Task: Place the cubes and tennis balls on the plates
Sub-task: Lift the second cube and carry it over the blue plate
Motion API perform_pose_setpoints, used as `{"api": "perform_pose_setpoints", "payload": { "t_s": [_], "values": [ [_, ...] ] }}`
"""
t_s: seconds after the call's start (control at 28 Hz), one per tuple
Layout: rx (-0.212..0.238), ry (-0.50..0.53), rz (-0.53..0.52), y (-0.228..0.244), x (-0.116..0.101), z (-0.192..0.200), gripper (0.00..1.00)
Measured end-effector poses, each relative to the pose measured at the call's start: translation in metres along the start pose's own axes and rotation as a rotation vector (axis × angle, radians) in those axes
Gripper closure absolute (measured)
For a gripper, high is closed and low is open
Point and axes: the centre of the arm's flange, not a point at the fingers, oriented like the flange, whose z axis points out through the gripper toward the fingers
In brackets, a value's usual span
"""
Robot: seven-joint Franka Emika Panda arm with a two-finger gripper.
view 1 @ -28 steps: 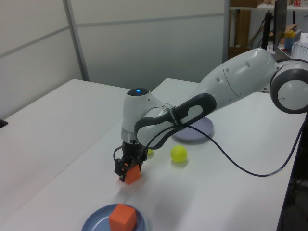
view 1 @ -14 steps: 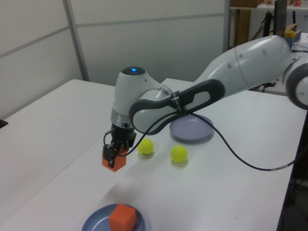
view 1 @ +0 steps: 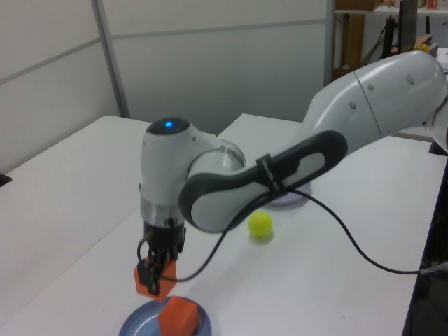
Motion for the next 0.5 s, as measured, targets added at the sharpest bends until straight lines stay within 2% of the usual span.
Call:
{"api": "perform_pose_setpoints", "payload": {
  "t_s": [0.5],
  "values": [
    [-0.036,-0.067,-0.043,-0.010,-0.025,0.034,0.37]
  ]
}}
